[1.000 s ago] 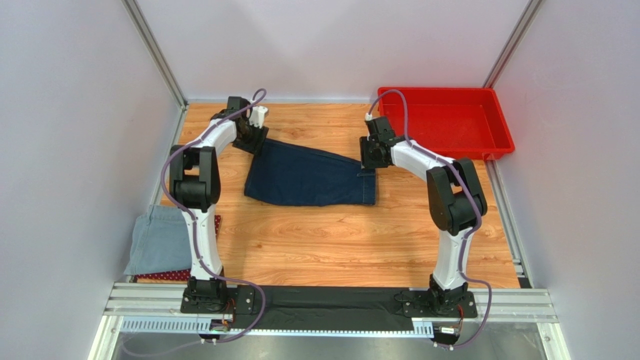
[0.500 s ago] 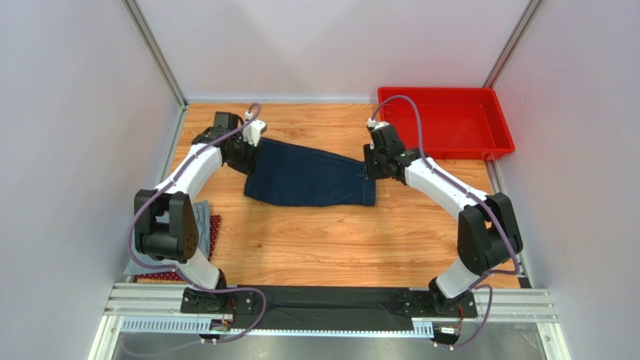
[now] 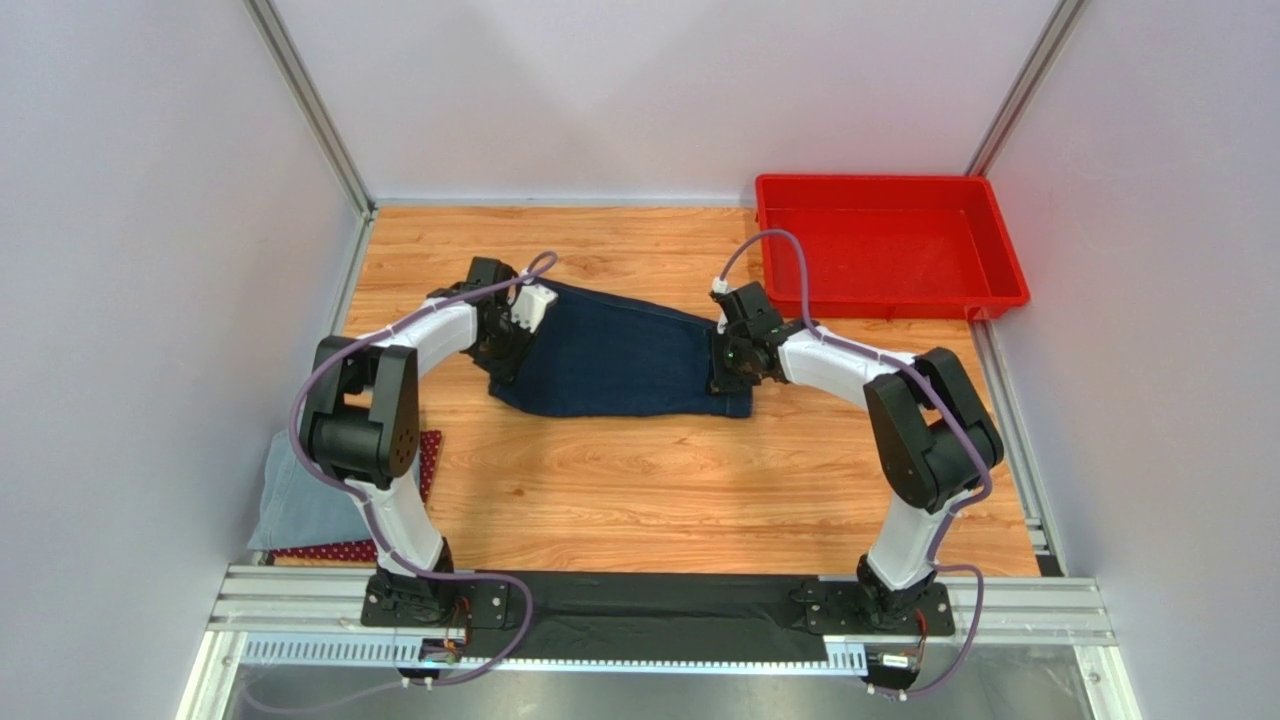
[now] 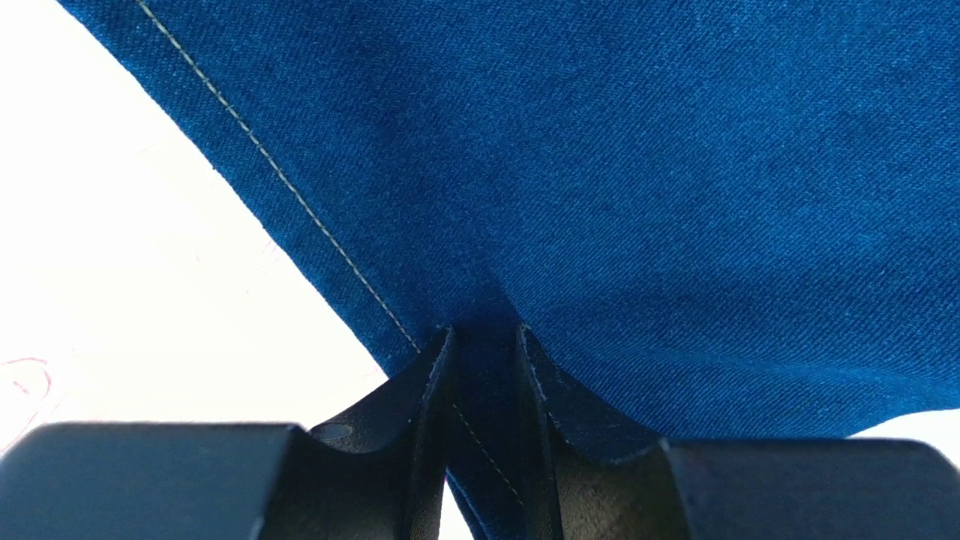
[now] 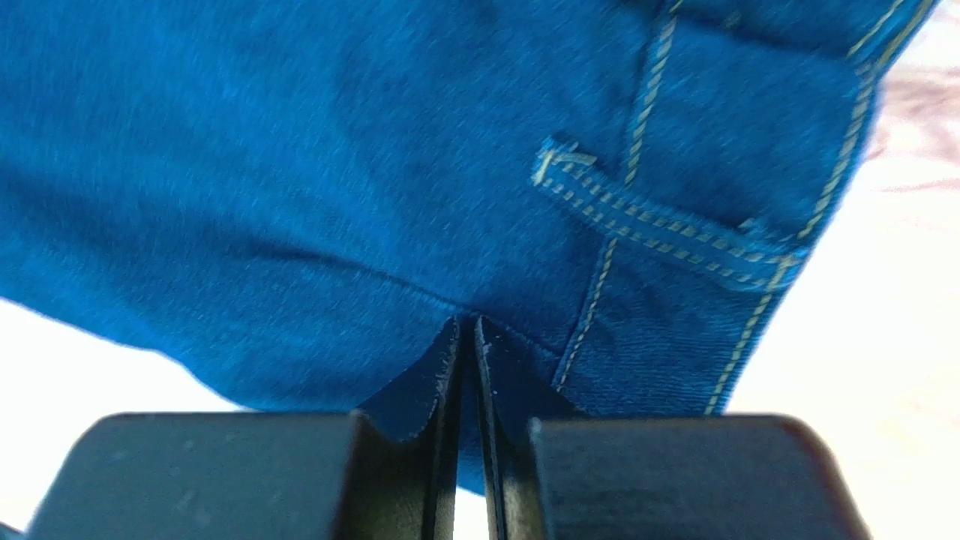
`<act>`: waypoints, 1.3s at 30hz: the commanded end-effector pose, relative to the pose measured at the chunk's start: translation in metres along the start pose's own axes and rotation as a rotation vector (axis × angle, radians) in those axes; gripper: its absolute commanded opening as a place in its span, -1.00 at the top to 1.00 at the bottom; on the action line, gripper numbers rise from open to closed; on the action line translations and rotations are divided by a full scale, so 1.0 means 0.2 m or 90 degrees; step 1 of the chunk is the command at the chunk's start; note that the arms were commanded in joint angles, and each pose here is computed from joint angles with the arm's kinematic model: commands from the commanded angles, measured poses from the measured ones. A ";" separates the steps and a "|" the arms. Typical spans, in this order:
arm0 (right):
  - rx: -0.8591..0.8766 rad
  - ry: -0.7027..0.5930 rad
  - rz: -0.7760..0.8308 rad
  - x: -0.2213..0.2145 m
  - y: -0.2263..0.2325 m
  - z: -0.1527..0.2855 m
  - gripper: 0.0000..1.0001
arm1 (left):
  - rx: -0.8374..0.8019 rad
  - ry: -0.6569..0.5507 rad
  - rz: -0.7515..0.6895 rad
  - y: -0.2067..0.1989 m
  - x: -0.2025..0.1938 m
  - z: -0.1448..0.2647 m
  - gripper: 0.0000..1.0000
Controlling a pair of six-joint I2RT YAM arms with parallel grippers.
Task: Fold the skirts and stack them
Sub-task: Fold the skirt at the center of the board.
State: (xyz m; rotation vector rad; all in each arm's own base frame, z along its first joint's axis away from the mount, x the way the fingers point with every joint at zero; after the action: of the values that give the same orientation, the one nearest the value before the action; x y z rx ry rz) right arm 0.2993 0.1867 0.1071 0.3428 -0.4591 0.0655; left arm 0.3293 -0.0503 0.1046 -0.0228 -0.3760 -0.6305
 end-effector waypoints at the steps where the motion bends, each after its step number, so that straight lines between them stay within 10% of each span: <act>1: -0.056 0.005 -0.008 0.00 -0.12 -0.04 0.81 | 0.033 0.044 -0.002 0.06 -0.09 -0.06 0.35; 9: -0.059 -0.032 0.013 0.08 -0.08 0.12 0.65 | -0.044 -0.041 -0.008 0.00 -0.06 0.17 0.04; 18: -0.026 -0.070 -0.083 0.12 -0.16 0.28 -0.23 | -0.070 -0.058 -0.016 -0.05 -0.10 0.30 -0.21; 31: 0.068 0.048 -0.201 0.02 -0.32 -0.03 -0.28 | -0.073 0.030 0.000 -0.07 -0.21 0.02 -0.20; 39: 0.134 0.076 -0.240 -0.01 -0.33 -0.12 0.03 | -0.080 0.027 -0.011 -0.09 -0.24 0.06 -0.20</act>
State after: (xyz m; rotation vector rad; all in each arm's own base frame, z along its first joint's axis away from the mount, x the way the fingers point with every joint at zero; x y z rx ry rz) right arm 0.3322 0.1323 0.0957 0.6263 -0.3787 -0.2069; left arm 0.2860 -0.0405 0.1028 -0.1586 -0.3114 -0.6462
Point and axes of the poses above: each gripper's point midway between its finger pads, its own z axis back along the fingers, its own y axis along the line the jaws close on, x = y × z, the point moved 9 cm from there along z, back along the fingers, and after that the axes turned 4 degrees about -z, right-handed, at the moved point
